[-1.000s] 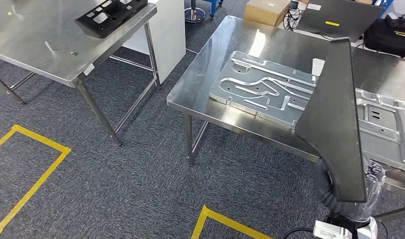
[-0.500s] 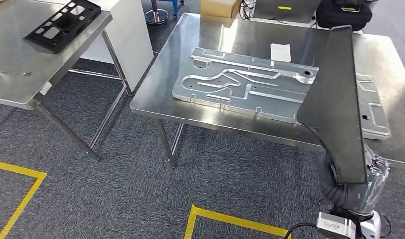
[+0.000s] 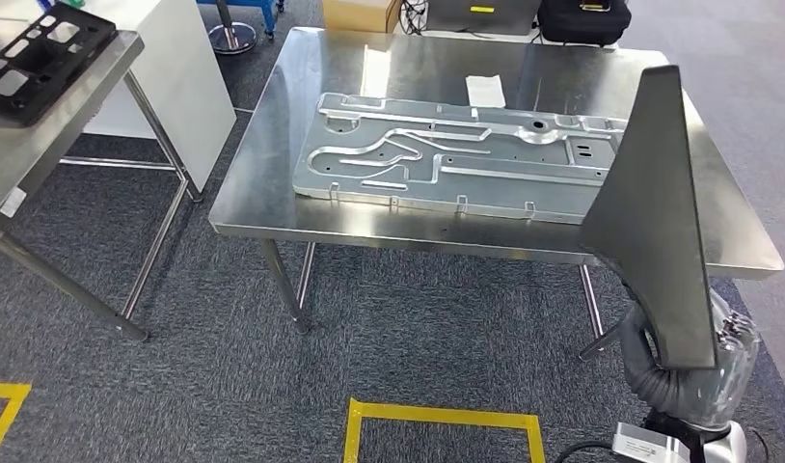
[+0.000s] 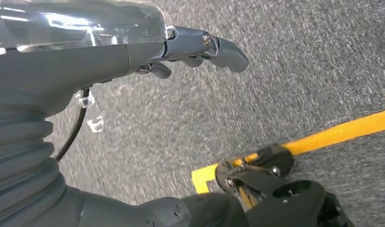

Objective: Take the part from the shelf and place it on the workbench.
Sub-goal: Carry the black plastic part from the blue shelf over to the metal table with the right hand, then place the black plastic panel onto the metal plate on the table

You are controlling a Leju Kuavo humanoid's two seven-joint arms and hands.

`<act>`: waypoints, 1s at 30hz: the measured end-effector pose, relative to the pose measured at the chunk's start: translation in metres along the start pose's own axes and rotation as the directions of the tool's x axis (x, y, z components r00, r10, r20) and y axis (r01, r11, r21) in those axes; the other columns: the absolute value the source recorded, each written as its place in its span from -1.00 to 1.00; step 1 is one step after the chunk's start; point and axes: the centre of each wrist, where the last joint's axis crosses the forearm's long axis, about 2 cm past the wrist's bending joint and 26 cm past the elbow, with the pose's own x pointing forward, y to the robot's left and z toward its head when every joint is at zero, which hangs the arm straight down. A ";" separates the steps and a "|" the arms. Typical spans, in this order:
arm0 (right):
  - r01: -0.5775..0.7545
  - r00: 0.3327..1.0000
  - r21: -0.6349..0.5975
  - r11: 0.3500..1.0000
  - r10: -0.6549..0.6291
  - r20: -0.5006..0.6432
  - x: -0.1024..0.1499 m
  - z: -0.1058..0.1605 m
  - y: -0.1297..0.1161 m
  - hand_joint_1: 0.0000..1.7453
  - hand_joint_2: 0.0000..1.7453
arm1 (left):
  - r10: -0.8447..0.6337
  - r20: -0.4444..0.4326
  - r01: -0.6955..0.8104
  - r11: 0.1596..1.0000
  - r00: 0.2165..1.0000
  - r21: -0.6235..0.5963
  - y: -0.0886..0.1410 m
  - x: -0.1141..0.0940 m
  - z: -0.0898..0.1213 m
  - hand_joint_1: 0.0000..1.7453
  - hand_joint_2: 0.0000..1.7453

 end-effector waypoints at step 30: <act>-0.019 1.000 -0.012 1.000 0.019 0.001 0.001 0.003 0.002 1.00 1.00 | 0.138 -0.080 -0.137 0.990 0.987 0.020 0.008 -0.005 0.001 -1.00 1.00</act>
